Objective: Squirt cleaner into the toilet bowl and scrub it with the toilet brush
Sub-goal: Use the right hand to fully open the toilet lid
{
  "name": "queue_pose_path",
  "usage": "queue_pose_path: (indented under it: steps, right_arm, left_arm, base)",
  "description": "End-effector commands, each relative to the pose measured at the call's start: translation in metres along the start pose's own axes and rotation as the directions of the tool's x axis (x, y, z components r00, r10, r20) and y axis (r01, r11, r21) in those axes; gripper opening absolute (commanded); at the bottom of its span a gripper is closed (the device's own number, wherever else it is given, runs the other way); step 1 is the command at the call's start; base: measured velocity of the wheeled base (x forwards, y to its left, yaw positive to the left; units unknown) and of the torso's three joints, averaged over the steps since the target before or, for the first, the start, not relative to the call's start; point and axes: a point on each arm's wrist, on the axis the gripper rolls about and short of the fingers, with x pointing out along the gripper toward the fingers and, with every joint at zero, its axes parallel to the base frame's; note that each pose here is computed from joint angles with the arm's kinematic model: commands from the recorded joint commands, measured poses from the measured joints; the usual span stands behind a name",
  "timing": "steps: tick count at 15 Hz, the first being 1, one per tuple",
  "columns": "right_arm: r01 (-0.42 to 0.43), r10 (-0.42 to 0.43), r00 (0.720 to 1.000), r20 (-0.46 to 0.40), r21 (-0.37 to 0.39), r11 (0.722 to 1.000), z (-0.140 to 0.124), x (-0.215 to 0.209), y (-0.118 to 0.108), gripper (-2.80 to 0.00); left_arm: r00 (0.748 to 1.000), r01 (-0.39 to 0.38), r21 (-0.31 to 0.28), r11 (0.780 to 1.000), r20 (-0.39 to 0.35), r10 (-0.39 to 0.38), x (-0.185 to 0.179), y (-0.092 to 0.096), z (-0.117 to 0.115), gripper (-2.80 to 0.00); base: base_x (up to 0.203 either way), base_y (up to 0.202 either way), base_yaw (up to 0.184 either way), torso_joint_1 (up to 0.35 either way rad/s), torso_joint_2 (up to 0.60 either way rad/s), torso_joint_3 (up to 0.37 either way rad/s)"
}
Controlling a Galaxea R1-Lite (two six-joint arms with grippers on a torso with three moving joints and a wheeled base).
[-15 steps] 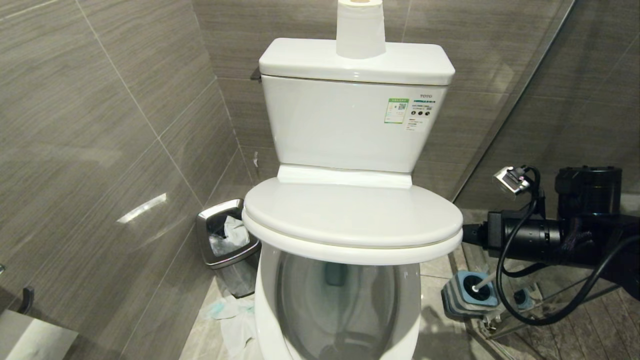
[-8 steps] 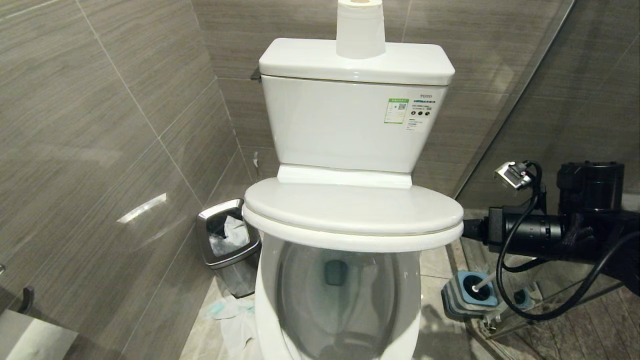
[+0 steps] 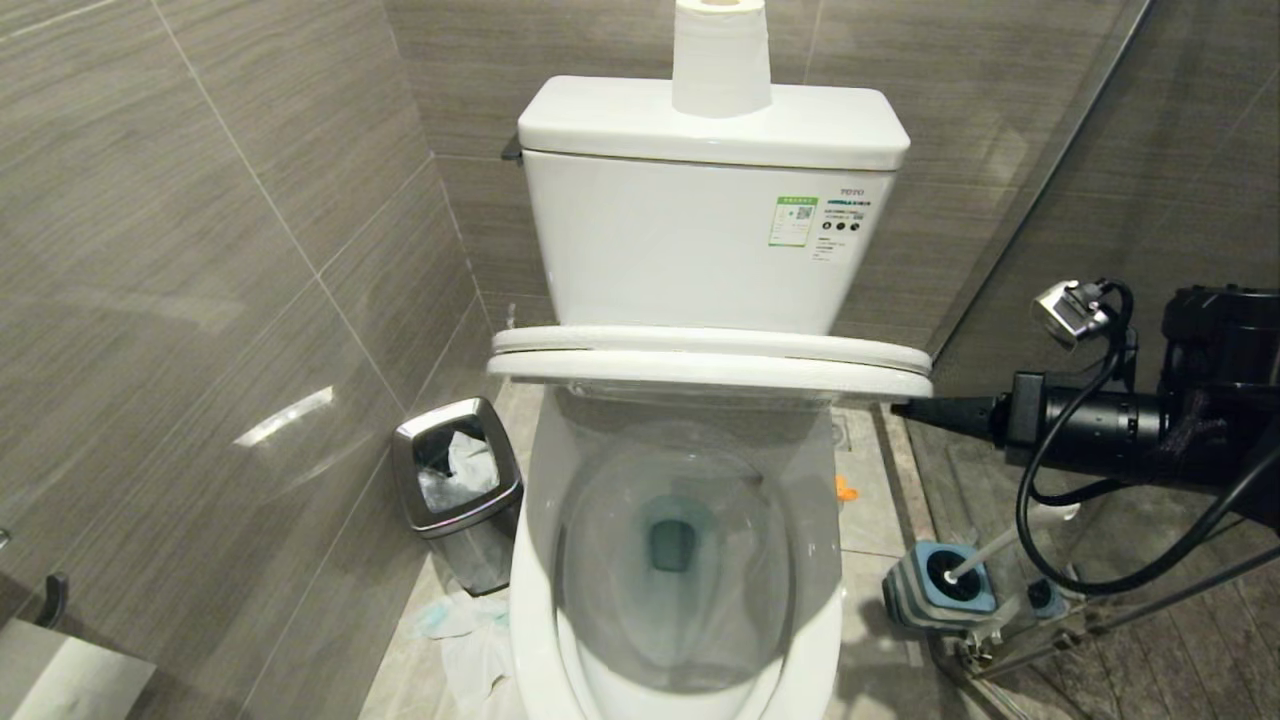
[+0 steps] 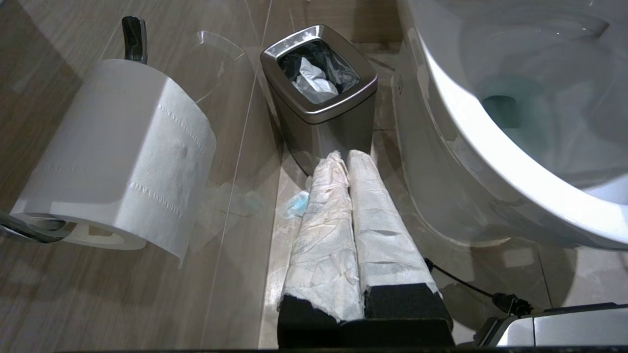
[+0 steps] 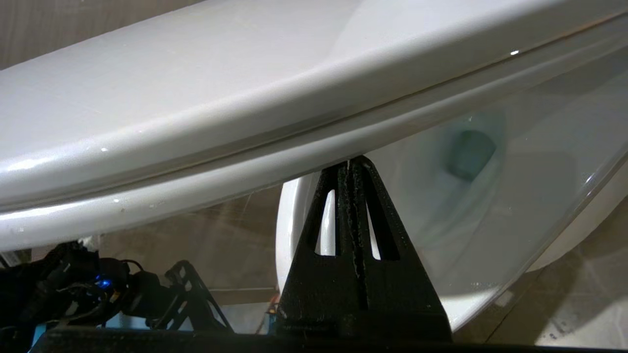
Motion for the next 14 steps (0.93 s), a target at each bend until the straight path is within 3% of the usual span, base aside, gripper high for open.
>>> queue_pose_path:
  steps: [1,5,14]
  right_arm:
    - [-0.019,0.020,1.000,0.021,-0.024,1.000,0.009,-0.001,0.006,-2.80]
    - [-0.049,0.049,0.997,0.054,0.001,0.999,0.029,0.008,0.009,-2.80]
    - [-0.104,0.112,0.989,0.099,-0.086,0.991,0.058,0.019,0.025,-2.80]
  left_arm:
    - [1.000,0.002,0.003,1.000,-0.002,-0.002,0.000,0.000,0.000,-2.80]
    - [1.000,0.002,0.004,1.000,-0.002,-0.002,0.000,0.000,0.000,-2.80]
    - [1.000,0.001,0.004,1.000,-0.003,-0.001,0.000,0.000,0.000,-2.80]
  base:
    - [0.000,0.000,0.000,0.000,0.00,0.000]
    - [0.000,0.000,0.000,0.000,0.00,0.000]
    - [0.000,0.000,0.000,0.000,0.00,0.000]
